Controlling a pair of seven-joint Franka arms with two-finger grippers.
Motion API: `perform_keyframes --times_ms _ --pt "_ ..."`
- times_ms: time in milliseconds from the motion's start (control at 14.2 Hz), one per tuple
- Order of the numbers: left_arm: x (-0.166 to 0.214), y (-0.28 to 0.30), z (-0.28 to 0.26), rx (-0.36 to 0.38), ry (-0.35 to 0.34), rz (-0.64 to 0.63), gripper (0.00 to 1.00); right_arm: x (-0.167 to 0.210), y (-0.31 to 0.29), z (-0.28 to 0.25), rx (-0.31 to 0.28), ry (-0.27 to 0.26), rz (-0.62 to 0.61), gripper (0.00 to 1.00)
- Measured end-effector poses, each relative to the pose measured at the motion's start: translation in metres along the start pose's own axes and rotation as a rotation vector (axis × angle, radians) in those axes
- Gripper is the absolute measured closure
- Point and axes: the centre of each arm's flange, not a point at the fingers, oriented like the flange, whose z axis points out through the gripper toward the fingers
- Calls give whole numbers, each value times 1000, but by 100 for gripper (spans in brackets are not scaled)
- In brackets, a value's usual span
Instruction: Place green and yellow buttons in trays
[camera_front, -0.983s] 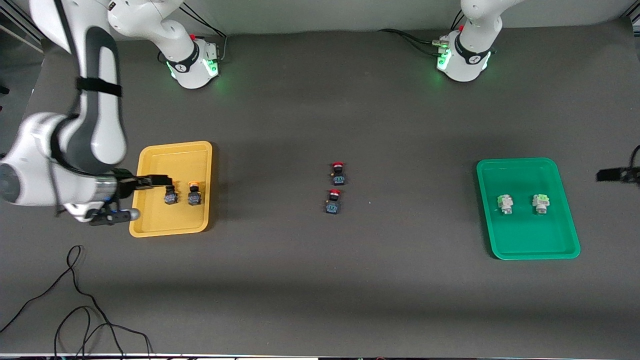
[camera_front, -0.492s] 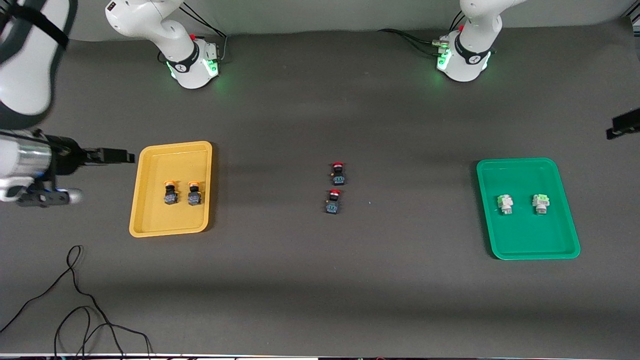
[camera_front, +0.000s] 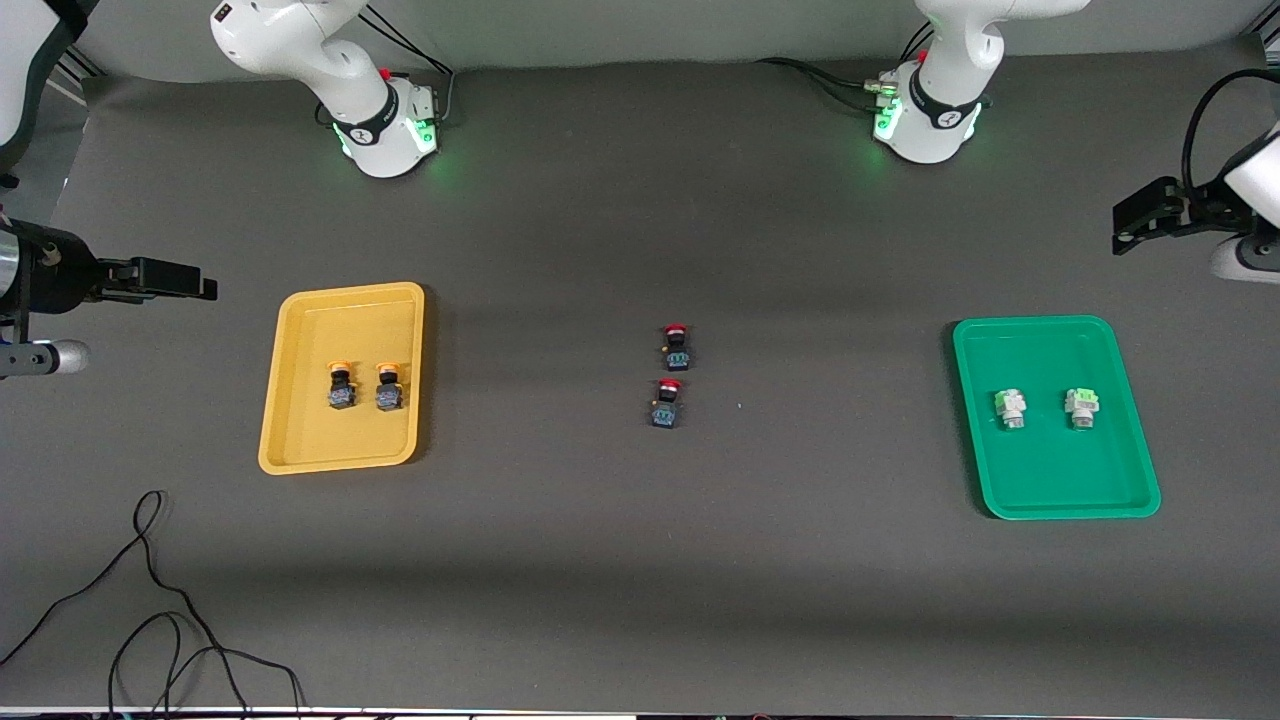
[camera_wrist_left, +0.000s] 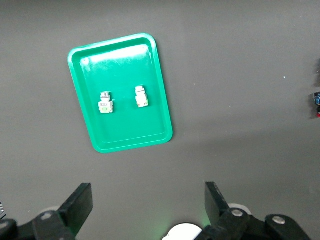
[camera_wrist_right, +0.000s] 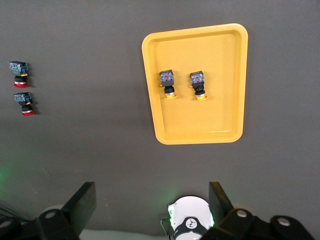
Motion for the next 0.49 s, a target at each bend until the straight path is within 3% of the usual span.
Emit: perform_keyframes --times_ms 492 --pt "-6 0 5 -15 -1 -9 0 1 -11 4 -32 -15 -14 0"
